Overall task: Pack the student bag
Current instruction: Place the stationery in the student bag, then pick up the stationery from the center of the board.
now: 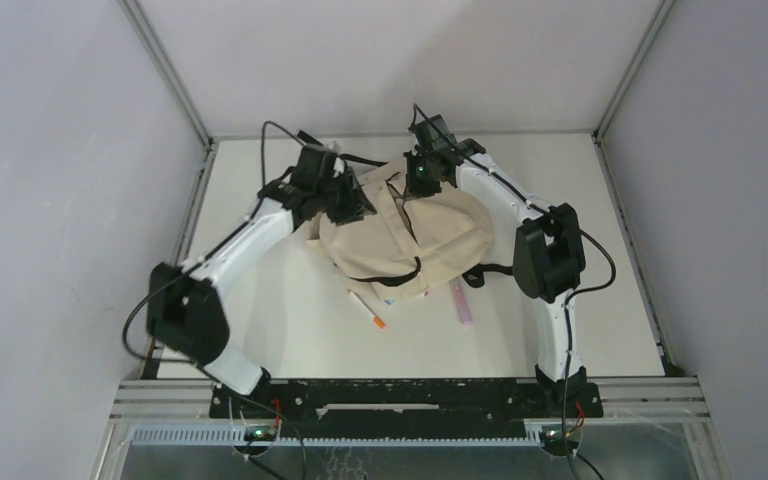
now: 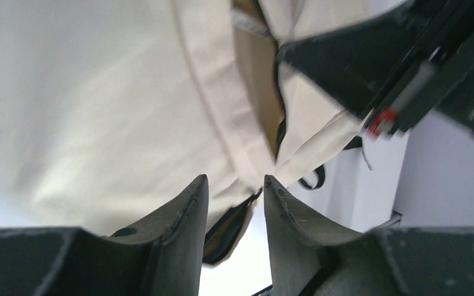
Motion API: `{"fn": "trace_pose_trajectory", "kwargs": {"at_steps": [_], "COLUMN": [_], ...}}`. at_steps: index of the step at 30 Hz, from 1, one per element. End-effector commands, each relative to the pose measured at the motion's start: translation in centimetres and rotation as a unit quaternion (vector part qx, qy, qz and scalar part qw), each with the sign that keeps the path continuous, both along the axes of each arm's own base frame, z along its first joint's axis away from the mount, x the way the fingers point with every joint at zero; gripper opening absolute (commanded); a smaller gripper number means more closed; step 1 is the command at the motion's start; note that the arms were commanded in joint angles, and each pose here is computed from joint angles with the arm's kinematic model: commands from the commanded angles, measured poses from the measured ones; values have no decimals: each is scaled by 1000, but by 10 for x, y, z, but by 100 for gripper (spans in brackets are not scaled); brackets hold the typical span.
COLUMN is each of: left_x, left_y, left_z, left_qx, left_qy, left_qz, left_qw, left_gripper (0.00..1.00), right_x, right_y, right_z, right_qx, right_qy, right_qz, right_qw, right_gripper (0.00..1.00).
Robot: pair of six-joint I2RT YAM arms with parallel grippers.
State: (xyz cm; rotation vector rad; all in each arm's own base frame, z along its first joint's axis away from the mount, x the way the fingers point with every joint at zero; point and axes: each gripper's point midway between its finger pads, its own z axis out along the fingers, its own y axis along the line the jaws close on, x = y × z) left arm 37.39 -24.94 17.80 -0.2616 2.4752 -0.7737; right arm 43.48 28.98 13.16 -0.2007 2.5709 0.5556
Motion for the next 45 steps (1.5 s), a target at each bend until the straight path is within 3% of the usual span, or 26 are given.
{"fn": "trace_pose_trajectory", "kwargs": {"at_steps": [1,6,12,17,22,29,34,39,45], "left_x": [-45,-109,-139,-149,-163,-157,-164,-163,-154], "left_y": [36,43,48,33,35,24,31,40,59], "left_z": [-15,-61,-97,-125,-150,-162,-170,-161,-108], "left_qx": [34,62,93,96,143,149,166,177,184], "left_qy": [3,53,86,131,188,193,210,195,125], "left_qz": [48,62,78,69,70,63,71,84,92], "left_qw": [998,995,989,984,969,968,961,961,971], "left_gripper": [43,46,59,56,49,46,32,2,0], "right_x": [3,4,2,-1,-4,-5,-6,-5,-7], "right_y": [9,5,6,10,12,10,8,9,10], "right_z": [40,43,45,43,43,43,41,40,43], "right_qx": [36,39,40,42,39,36,35,42,45], "right_qy": [-41,-42,-44,-41,-43,-43,-41,-40,-42], "right_qz": [3,1,3,8,12,10,9,8,12], "right_qw": [998,998,998,998,998,998,998,998,998], "right_gripper": [0,0,0,0,0,0,0,0,0]}}
